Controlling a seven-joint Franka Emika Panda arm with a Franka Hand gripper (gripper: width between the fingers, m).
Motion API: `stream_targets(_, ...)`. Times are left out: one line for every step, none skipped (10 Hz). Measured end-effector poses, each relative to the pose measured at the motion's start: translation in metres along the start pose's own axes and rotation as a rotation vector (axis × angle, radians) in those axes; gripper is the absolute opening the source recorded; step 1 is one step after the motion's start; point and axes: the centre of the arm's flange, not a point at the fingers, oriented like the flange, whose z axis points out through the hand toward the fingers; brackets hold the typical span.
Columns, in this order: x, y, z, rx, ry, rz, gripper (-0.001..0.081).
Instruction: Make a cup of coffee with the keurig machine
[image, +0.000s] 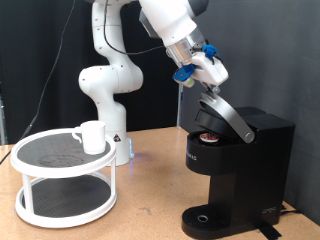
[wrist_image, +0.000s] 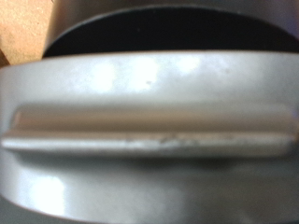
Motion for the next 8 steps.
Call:
stream_targets(0.002,-0.002,0.001,0.007,0.002,0.004,0.0000)
stream_targets(0.005,-0.005,0.002,0.016,0.008,0.008,0.0000)
stream_targets(0.010,-0.008,0.003,0.025,0.016,0.012,0.0000)
stream_targets(0.016,-0.013,0.005,0.034,0.024,0.019,0.0000)
stream_targets(0.021,-0.017,0.006,0.041,0.030,0.025,0.0000)
stream_targets(0.026,-0.020,0.007,0.046,0.034,0.030,0.0000)
stream_targets(0.029,-0.023,0.008,0.052,0.034,0.030,0.0000)
stream_targets(0.032,-0.024,0.010,0.059,0.033,0.032,0.0000)
